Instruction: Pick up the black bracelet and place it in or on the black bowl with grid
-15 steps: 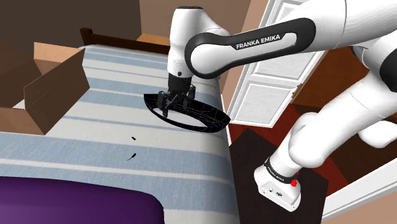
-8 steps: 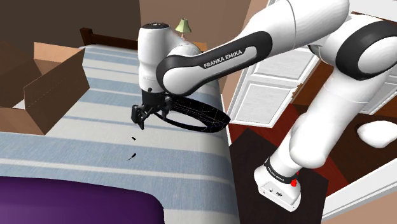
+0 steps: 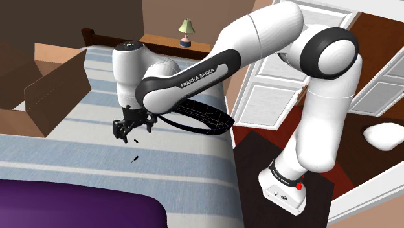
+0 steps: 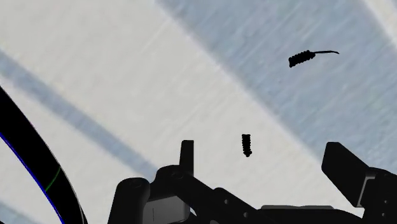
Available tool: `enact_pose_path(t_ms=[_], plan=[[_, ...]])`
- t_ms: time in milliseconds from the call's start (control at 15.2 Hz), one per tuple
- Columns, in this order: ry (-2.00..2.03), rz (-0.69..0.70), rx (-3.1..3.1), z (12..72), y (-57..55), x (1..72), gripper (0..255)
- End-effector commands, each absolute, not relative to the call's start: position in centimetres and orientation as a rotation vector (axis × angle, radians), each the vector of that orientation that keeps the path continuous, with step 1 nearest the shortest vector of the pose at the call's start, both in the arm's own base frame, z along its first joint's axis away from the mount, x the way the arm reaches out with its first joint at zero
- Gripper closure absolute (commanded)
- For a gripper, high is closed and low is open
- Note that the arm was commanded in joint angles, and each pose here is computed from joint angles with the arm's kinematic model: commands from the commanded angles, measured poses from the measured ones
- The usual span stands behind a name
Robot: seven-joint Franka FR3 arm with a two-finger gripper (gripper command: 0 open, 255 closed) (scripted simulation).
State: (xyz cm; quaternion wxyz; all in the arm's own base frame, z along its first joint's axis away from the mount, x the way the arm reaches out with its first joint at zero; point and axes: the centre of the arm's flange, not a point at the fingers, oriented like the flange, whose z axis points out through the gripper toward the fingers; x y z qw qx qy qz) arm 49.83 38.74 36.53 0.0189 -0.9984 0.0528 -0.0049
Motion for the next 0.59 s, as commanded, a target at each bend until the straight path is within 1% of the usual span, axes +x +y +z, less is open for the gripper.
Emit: enact_pose_path(t_ms=[0, 264, 528], plan=[[0.164, -0.017, -3.100, 35.6, 39.0, 49.9, 0], [0.164, -0.017, -3.100, 33.2, 39.1, 49.9, 0], [0.164, -0.017, -3.100, 33.2, 39.1, 49.9, 0]])
